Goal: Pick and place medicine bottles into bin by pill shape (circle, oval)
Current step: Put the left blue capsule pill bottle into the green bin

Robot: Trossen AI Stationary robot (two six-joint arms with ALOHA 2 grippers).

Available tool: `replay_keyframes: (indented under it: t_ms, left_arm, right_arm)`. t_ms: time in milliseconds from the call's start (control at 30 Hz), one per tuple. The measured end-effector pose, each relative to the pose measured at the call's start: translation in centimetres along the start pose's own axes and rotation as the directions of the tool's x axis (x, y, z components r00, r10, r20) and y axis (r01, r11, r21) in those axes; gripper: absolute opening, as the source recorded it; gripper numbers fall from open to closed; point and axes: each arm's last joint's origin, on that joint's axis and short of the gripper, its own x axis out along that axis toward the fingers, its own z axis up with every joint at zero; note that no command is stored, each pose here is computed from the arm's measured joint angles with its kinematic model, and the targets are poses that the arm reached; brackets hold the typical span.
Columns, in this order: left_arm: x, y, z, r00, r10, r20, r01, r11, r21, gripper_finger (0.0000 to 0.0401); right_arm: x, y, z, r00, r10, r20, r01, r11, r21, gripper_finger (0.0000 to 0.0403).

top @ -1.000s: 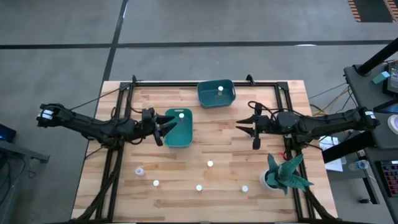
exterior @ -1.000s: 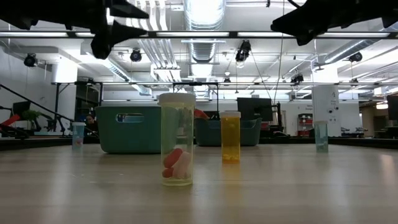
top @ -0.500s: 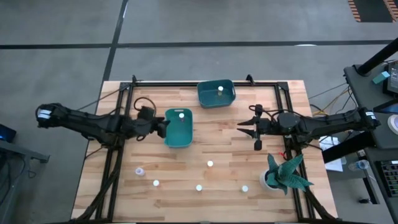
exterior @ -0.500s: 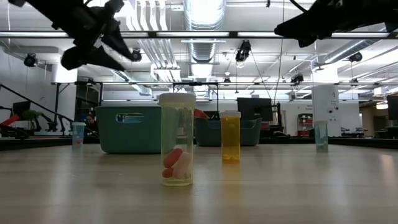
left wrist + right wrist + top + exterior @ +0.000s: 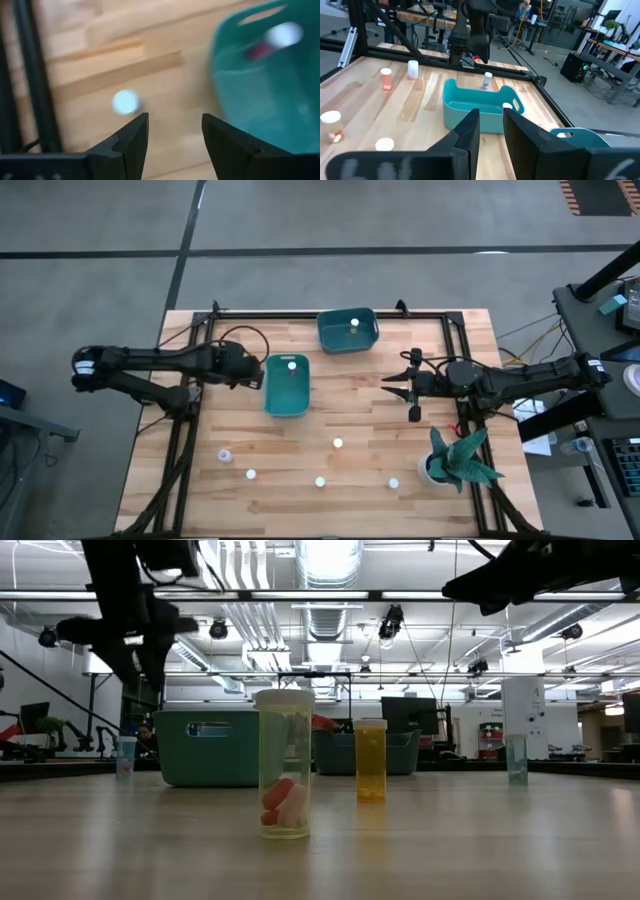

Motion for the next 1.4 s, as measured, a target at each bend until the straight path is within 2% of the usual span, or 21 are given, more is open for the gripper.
replay_keyframes:
  t_ms: [133, 200, 467, 933, 1400]
  left_arm:
    - [1.3, 0.4, 0.5, 0.991, 0.102, -0.082, -0.102, 0.995, 0.011, 0.0169]
    - [1.6, 0.5, 0.8, 0.988, 0.118, -0.094, -0.119, 0.993, 0.003, 0.0169]
    - [2.2, 0.8, 1.5, 0.986, 0.13, -0.107, -0.128, 0.991, 0.028, 0.0169]
    - [3.2, 1.1, 1.0, 0.984, 0.145, -0.1, -0.141, 0.989, 0.045, 0.0169]
    - [4.4, 1.5, 1.0, 0.984, 0.162, -0.07, -0.163, 0.987, -0.012, 0.0169]
  right_arm:
    - [0.0, 0.0, 0.0, 1.0, 0.0, -0.001, 0.0, 1.0, -0.002, 0.0077]
    - [0.0, 0.0, 0.0, 1.0, 0.001, -0.003, -0.001, 1.0, -0.005, 0.0077]
    - [0.0, 0.0, -0.2, 1.0, 0.004, -0.019, -0.004, 1.0, -0.018, 0.0077]
    - [0.0, 0.1, -0.3, 1.0, 0.005, -0.026, -0.006, 1.0, -0.029, 0.0077]
    - [0.0, 0.1, -0.4, 0.999, 0.007, -0.038, -0.008, 0.999, -0.031, 0.0077]
